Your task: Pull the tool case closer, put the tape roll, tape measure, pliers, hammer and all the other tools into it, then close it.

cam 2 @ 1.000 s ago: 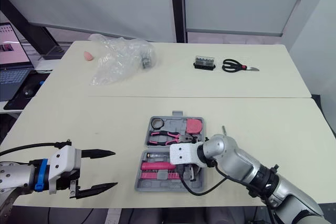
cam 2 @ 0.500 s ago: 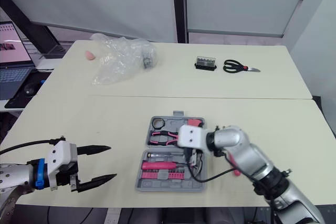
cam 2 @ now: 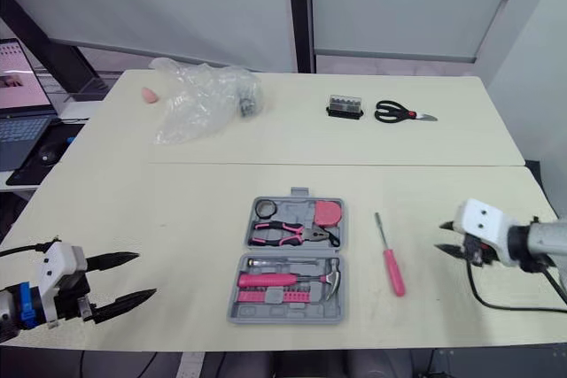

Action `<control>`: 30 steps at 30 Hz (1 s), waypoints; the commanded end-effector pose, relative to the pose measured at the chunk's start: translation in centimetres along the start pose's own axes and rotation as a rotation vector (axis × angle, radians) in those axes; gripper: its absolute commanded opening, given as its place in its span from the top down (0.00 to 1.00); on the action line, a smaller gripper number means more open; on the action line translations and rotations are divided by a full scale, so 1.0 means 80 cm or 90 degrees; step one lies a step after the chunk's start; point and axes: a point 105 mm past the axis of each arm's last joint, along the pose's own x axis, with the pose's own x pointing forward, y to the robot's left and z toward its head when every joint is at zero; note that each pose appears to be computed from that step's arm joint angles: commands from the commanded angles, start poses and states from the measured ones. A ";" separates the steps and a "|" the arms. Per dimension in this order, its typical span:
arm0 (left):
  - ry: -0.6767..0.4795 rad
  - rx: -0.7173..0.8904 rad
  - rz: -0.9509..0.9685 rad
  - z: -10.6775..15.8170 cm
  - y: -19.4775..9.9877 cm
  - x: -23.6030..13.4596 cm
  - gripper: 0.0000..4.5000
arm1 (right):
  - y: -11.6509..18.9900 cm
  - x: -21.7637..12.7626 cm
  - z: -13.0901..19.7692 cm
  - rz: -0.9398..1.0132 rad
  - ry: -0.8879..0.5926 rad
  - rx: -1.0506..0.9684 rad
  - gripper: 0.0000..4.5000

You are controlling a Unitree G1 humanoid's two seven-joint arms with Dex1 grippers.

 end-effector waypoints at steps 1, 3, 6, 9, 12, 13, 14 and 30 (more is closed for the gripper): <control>0.010 0.002 0.017 -0.008 0.002 -0.013 0.00 | 0.005 -0.024 -0.015 0.004 0.037 -0.026 0.26; 0.002 -0.015 0.026 -0.012 0.002 -0.015 0.00 | 0.009 -0.025 -0.021 0.002 0.039 -0.019 0.11; 0.004 -0.019 0.020 -0.016 -0.004 -0.013 0.00 | 0.011 -0.022 -0.026 0.000 0.037 -0.018 0.01; 0.001 -0.020 0.019 -0.015 -0.006 -0.012 0.00 | 0.012 -0.019 -0.029 0.004 0.033 -0.017 0.01; 0.001 -0.018 0.018 -0.014 -0.007 -0.013 0.00 | 0.011 -0.019 -0.033 0.004 0.031 -0.016 0.01; 0.002 -0.017 0.018 -0.014 -0.008 -0.013 0.00 | 0.011 -0.019 -0.033 0.004 0.028 -0.014 0.01; 0.002 -0.015 0.017 -0.013 -0.008 -0.013 0.00 | 0.010 -0.019 -0.033 0.001 0.021 -0.008 0.01; -0.079 0.067 -0.078 0.051 -0.034 0.032 0.00 | 0.024 0.008 0.041 0.035 -0.061 -0.131 0.01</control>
